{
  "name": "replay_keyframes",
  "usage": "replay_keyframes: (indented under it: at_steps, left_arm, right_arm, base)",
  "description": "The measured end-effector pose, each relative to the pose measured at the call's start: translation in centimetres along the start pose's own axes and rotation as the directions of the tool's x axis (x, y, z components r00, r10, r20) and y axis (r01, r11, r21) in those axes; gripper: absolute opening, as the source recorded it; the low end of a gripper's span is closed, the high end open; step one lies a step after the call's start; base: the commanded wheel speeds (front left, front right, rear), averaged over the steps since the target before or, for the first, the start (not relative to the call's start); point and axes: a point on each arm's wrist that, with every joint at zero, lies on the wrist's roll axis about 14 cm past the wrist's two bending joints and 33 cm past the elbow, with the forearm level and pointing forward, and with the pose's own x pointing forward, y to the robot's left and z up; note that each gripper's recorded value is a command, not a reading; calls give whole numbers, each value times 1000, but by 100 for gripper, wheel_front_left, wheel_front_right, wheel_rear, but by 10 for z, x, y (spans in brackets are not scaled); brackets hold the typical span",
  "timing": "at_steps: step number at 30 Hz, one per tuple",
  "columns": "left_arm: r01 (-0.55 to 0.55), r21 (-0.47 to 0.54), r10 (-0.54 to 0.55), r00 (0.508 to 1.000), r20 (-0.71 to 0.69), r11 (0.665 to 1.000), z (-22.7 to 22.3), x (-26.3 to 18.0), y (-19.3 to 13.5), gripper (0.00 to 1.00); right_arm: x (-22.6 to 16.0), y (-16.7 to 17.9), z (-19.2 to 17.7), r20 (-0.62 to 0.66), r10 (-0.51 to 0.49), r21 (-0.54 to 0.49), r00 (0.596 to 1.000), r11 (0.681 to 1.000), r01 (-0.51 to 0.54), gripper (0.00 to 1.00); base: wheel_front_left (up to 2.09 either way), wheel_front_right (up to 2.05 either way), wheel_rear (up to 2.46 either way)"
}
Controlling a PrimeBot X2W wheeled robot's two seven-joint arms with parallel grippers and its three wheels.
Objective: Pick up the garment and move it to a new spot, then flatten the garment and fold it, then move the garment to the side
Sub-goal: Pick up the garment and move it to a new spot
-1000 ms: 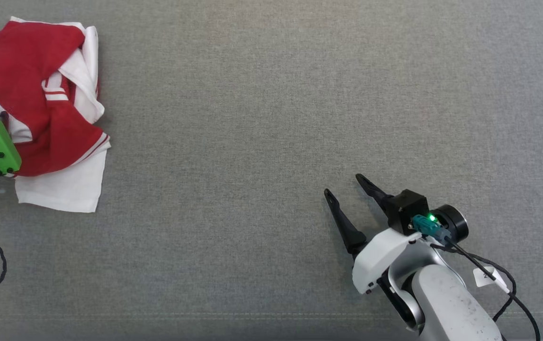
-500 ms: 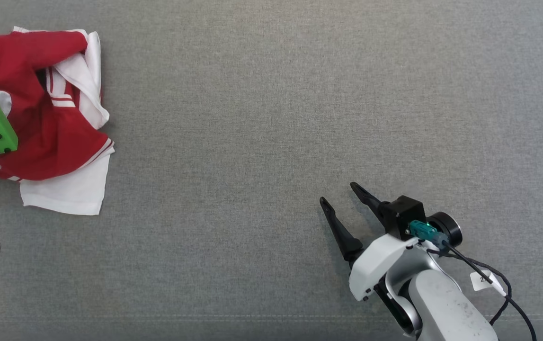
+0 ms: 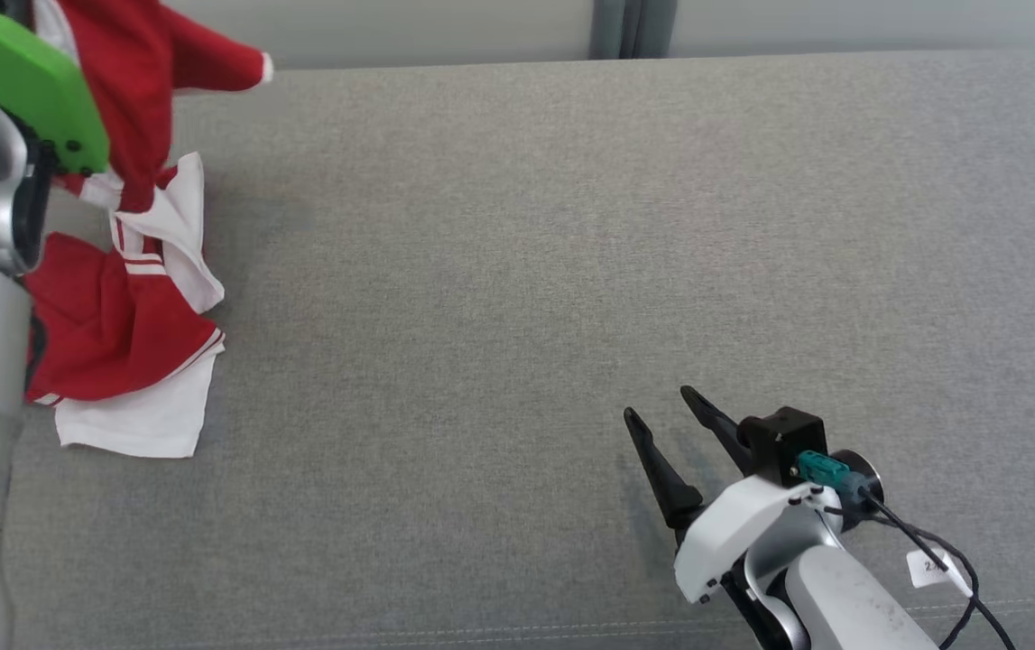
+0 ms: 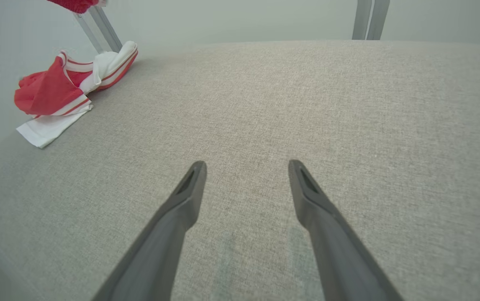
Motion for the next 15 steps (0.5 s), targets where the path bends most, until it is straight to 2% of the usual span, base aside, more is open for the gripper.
replay_keyframes:
  at_steps: [4,7,12,15]
  left_arm:
    - [122,23,-123,989,77,992,32,0,-57,0]
    - [236,30,-238,963,126,971,53,-5,-107,0]
    - [426,46,-428,892,142,903,60,-22,-190,0]
    - [522,6,-519,847,116,853,54,-33,-233,0]
  right_arm:
    - [-17,-10,-3,1,-47,18,999,999,47,100]
    - [-27,-18,1,21,-80,27,997,996,79,100]
    - [-43,-35,9,56,-145,41,988,989,143,100]
    - [-53,-45,13,70,-185,46,980,982,182,100]
  base:
    - [0,0,0]
    - [0,0,0]
    - [0,0,0]
    - [0,0,0]
